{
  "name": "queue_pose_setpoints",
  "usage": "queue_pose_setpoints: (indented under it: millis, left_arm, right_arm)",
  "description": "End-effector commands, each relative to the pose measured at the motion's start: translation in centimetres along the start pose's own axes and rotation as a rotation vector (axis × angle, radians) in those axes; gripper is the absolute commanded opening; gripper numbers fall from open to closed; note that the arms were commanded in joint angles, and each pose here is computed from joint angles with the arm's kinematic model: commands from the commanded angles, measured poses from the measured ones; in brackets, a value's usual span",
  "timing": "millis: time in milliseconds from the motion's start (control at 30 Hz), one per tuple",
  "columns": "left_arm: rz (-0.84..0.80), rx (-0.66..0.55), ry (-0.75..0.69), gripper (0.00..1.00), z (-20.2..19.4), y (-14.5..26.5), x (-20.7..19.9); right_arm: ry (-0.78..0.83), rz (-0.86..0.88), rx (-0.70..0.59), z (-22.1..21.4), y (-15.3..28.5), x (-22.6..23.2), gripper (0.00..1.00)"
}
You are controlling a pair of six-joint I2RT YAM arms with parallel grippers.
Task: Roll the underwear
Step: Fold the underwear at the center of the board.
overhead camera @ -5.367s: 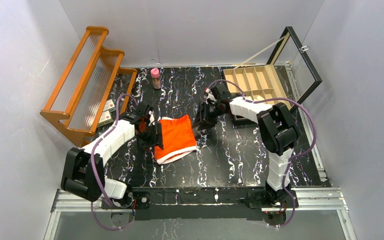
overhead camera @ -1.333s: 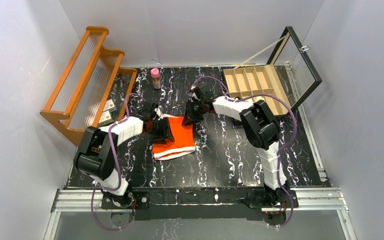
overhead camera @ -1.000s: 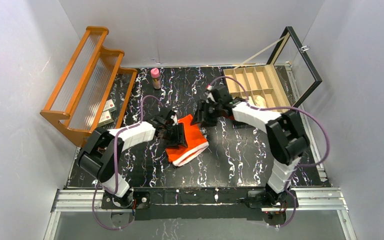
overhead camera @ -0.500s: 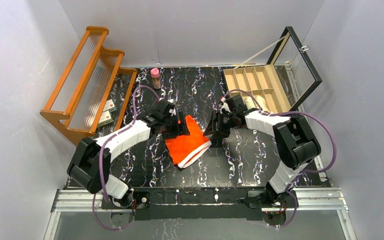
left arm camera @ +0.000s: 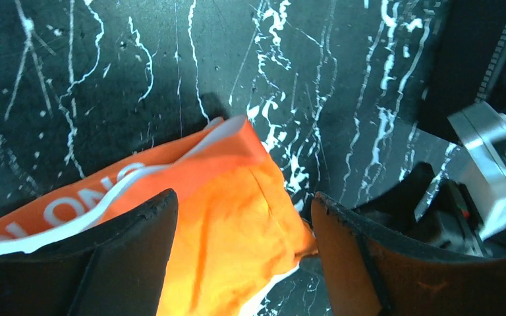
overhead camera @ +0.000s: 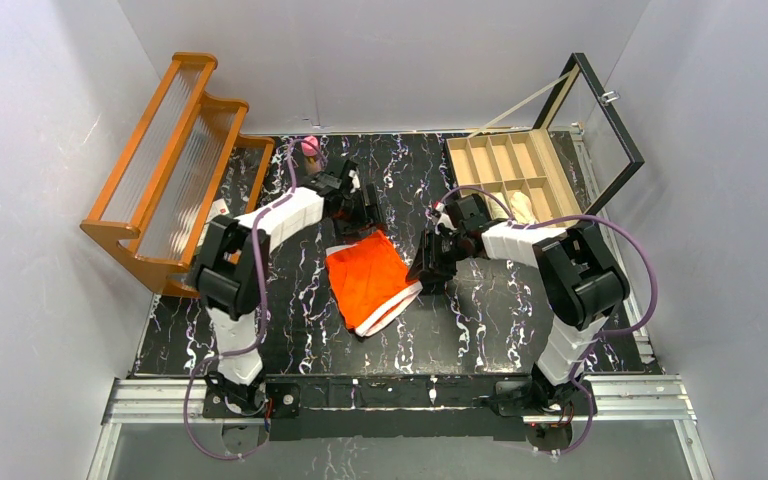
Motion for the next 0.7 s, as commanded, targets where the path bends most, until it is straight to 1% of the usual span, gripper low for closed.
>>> queue_pose_setpoints:
  millis: [0,67,300,433,567,667]
  left_arm:
    - [0.055,0.089,-0.013,0.72,-0.1,-0.6,-0.8]
    - [0.107,0.092,-0.023,0.72,0.0,-1.1,-1.0]
    - [0.207,0.127,-0.017,0.71,-0.1,-3.4,-1.0]
    - [0.284,0.166,-0.072,0.70,0.2,-4.4,-1.3]
    - [0.362,0.222,-0.137,0.68,-0.6,-5.6,-1.3]
    - [0.448,0.233,-0.169,0.65,-1.5,-6.3,-0.3]
  right_arm:
    - [0.000,-0.013,0.021,-0.8,-0.8,-0.7,0.50]
    - [0.001,-0.011,0.020,-1.0,-0.8,-0.8,0.49]
    - [0.010,0.001,0.023,-1.6,-0.7,-0.9,0.44]
    - [0.013,0.008,0.026,-1.9,-0.7,-0.8,0.43]
    - [0.012,0.009,0.023,-2.1,-0.7,-0.9,0.41]
    - [0.012,0.007,0.017,-2.3,-0.6,-0.9,0.39]
Point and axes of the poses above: each gripper's point midway between its finger pads, its own y axis back along the fingers, its own x axis along the line the jaws close on, z = x × y, the point moved 9 cm from there along y, back along the fingers, and after that the axes turned 1 degree about -y, right-handed, at the moved point
